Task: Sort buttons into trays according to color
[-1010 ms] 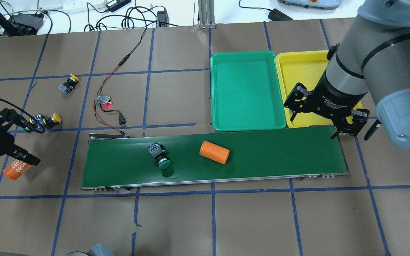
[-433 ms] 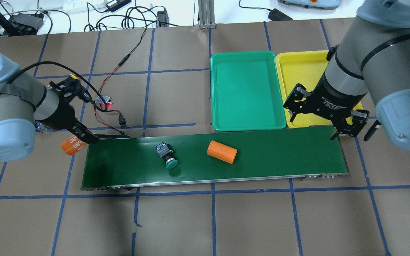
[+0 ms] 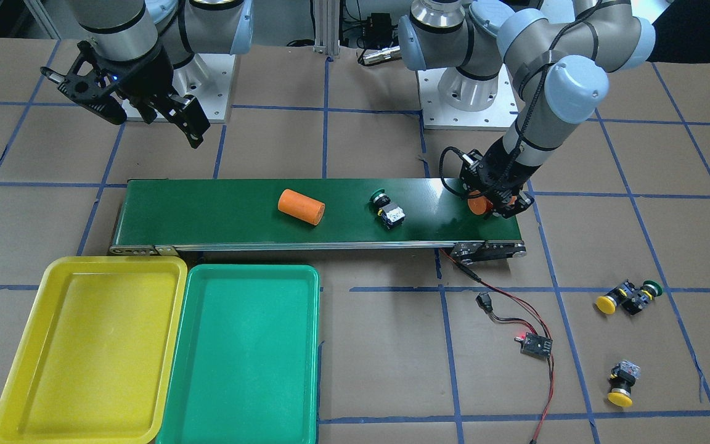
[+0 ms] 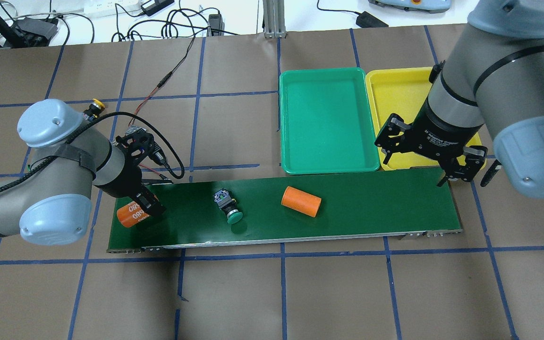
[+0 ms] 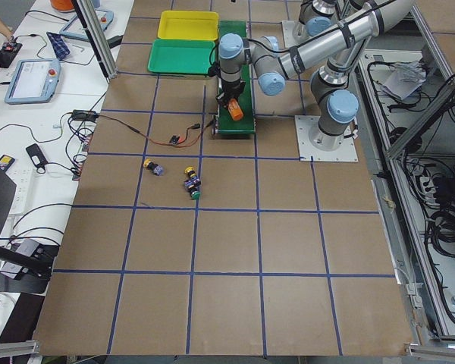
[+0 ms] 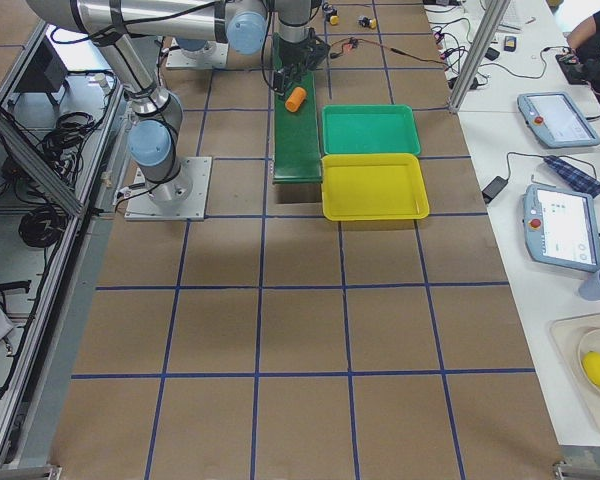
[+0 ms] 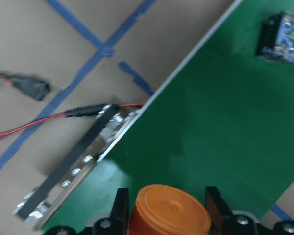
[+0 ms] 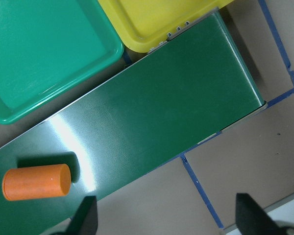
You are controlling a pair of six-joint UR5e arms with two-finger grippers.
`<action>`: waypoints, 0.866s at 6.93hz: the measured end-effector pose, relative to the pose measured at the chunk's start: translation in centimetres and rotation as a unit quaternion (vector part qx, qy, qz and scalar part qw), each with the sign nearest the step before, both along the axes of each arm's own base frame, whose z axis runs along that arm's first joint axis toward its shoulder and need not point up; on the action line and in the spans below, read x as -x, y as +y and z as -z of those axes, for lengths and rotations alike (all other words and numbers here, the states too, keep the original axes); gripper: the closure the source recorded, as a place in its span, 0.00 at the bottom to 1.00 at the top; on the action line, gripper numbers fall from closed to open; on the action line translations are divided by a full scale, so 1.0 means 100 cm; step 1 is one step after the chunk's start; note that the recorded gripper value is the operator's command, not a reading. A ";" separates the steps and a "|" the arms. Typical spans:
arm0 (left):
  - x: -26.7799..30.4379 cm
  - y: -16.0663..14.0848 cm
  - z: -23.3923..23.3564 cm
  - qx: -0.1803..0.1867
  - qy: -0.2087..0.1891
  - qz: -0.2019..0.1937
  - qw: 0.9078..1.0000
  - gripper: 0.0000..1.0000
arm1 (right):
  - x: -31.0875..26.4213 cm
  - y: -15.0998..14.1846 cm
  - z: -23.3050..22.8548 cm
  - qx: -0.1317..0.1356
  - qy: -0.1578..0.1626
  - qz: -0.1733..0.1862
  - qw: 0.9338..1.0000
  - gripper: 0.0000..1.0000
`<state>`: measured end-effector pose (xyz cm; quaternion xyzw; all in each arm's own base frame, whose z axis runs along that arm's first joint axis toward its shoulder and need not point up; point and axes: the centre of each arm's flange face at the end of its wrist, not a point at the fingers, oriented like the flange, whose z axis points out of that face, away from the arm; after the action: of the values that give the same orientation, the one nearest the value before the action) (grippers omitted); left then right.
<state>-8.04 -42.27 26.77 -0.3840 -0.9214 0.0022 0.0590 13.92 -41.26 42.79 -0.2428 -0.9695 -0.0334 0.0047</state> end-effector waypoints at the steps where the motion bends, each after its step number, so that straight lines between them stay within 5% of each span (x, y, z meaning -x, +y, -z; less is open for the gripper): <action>1: 0.008 0.000 0.002 0.010 -0.003 -0.019 1.000 0.00 | -0.001 -0.003 0.012 -0.009 -0.008 -0.085 0.996 0.00; 3: -0.029 -0.030 -0.031 0.040 -0.009 -0.056 0.998 0.00 | -0.001 -0.003 0.015 -0.010 -0.017 -0.172 0.985 0.00; 6: -0.178 -0.110 -0.049 0.015 -0.015 -0.232 0.972 0.00 | -0.002 -0.003 0.016 -0.010 -0.020 -0.202 0.979 0.00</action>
<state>9.76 -53.25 31.69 -0.1601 -0.9861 0.0238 0.0376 14.12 -41.51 41.22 -0.0410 -0.9981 -0.0463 -0.0057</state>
